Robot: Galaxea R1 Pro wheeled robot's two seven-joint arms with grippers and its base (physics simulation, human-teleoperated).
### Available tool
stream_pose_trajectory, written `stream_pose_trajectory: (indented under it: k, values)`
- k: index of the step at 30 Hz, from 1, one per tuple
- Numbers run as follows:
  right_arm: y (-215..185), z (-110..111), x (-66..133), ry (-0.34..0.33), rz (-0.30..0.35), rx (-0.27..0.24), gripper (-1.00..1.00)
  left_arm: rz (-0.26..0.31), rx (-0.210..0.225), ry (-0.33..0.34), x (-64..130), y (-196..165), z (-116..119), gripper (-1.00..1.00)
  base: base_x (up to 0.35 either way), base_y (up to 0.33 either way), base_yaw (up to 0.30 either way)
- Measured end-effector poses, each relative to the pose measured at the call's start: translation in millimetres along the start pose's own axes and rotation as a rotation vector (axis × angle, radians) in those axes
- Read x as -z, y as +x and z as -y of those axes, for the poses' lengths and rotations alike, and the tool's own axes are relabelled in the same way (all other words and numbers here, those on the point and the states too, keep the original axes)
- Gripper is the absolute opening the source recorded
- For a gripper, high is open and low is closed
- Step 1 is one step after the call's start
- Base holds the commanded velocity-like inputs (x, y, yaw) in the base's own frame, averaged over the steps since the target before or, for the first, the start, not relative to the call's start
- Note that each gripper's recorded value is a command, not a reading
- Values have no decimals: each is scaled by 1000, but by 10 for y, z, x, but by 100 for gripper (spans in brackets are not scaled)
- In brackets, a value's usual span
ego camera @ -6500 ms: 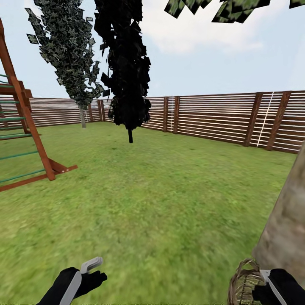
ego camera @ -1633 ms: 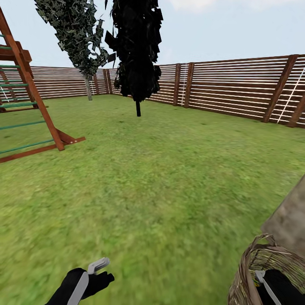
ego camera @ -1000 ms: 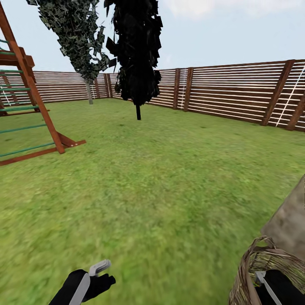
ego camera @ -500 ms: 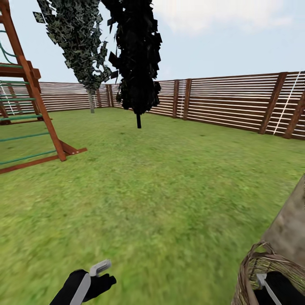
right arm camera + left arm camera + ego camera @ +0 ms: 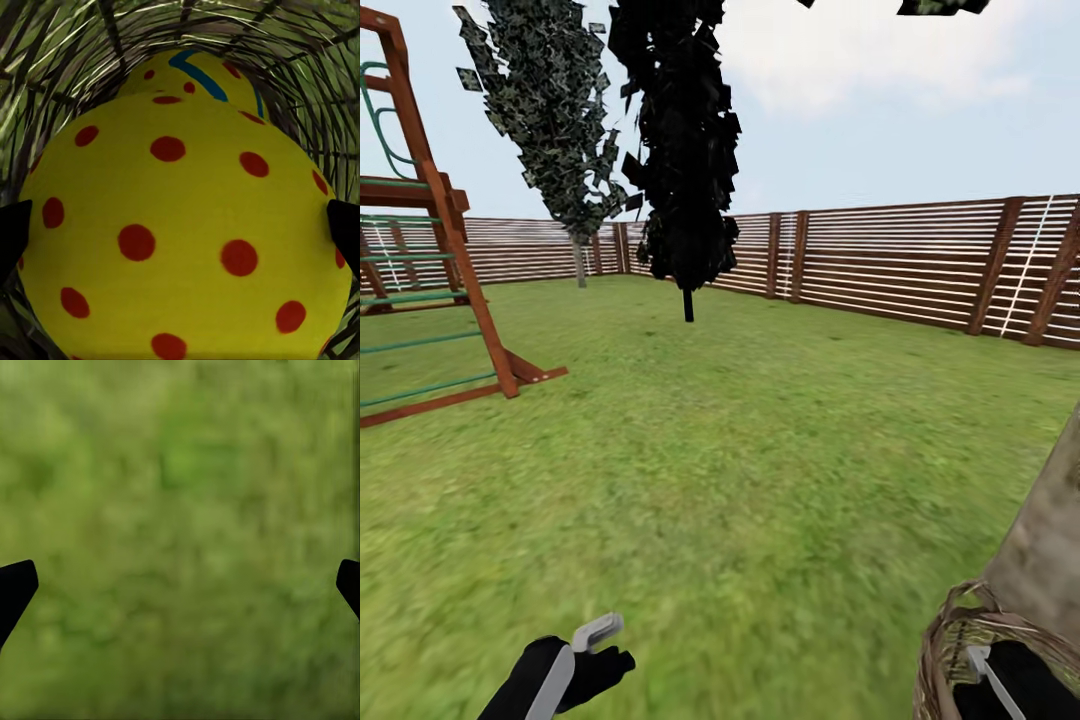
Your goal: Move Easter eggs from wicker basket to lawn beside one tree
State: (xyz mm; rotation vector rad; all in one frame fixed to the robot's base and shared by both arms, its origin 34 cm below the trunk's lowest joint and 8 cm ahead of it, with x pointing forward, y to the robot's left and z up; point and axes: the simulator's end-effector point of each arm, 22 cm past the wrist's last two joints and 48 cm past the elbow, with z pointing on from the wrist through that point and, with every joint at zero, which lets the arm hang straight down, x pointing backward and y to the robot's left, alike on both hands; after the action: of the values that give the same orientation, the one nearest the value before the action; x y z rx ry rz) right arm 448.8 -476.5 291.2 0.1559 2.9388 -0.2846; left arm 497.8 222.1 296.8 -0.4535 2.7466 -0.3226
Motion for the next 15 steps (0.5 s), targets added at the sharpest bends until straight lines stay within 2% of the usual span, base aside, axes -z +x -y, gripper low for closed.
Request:
stream_pose_trajectory:
  k: [10, 15]
  values:
    - [-107, 44, 162, 0, 26, -9, -100, 26, -5, 10, 151, -126, 75, 100, 0, 0, -9]
    - [-108, 67, 244, -3, 14, -13, -100, 23, -4, 18, 235, -164, 172, 100, 0, 0, -255]
